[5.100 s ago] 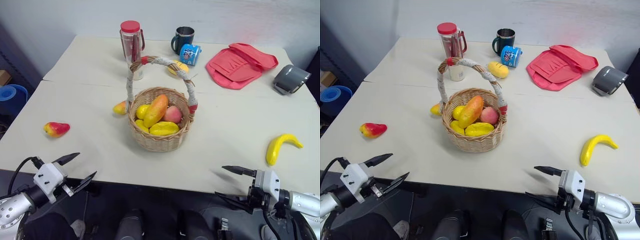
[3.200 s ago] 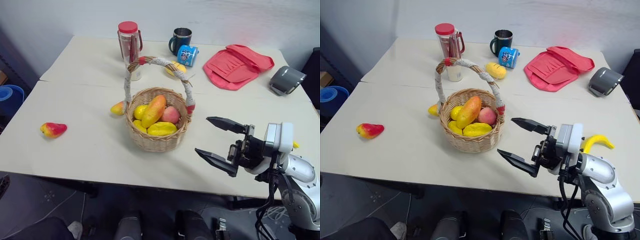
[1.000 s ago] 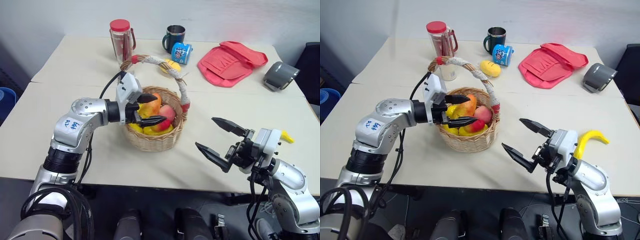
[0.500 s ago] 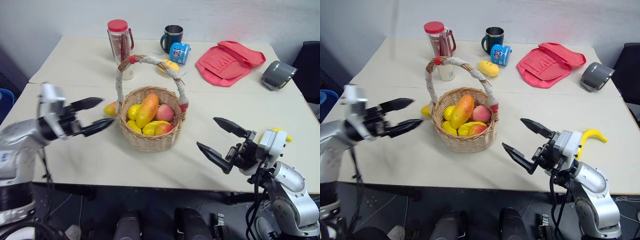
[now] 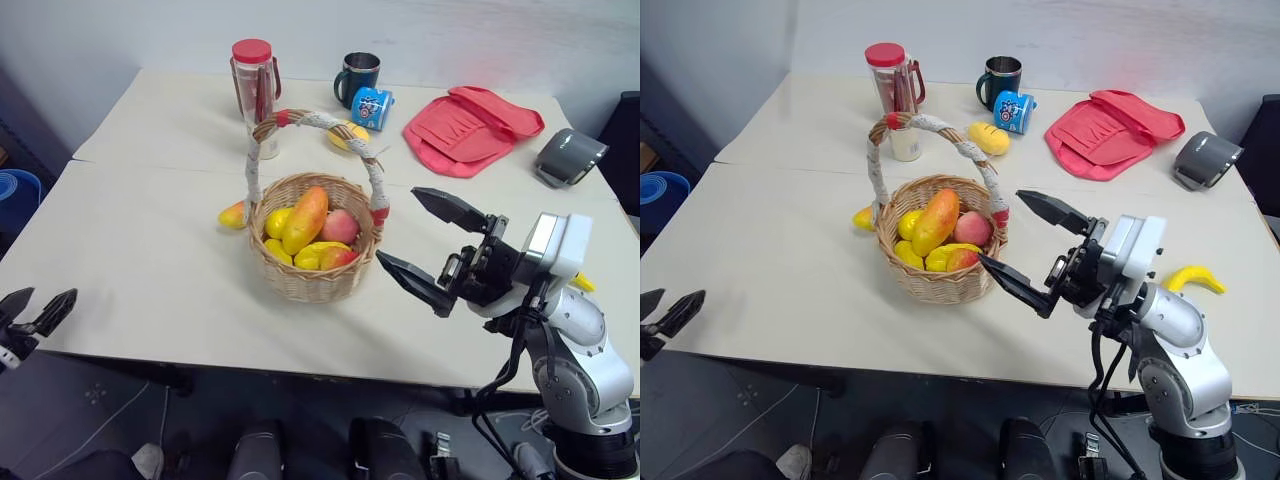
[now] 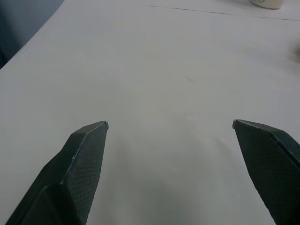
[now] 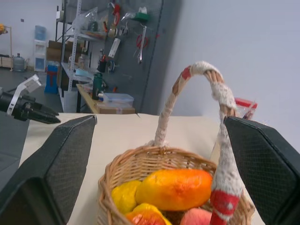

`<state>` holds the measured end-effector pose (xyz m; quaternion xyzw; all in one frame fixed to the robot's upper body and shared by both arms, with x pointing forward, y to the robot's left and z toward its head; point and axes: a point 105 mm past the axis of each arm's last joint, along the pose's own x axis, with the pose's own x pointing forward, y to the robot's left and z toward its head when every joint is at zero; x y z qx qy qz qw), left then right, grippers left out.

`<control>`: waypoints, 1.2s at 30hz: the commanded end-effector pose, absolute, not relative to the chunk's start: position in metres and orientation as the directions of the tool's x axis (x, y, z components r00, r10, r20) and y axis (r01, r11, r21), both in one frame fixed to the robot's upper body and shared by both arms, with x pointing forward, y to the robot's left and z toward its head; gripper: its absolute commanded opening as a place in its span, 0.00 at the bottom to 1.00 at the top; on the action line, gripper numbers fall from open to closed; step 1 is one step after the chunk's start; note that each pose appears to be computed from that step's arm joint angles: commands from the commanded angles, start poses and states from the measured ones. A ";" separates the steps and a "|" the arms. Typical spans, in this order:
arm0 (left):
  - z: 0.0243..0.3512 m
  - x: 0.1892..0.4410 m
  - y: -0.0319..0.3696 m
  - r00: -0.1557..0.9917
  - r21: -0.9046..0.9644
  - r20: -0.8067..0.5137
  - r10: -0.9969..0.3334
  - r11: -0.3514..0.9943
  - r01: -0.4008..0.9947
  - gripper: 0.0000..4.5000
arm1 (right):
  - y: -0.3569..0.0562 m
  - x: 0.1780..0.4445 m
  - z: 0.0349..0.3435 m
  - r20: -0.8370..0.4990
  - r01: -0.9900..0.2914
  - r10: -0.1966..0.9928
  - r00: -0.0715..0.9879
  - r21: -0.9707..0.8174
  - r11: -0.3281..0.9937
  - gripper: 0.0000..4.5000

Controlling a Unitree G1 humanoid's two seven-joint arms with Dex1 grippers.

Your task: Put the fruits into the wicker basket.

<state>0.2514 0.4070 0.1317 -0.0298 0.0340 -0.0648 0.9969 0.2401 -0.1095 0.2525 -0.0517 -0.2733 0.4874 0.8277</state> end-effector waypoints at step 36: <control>0.167 0.422 0.262 0.832 0.140 -0.175 -0.526 0.823 0.550 0.42 | -0.111 0.226 0.249 0.350 -0.747 0.833 0.428 -0.382 0.544 1.00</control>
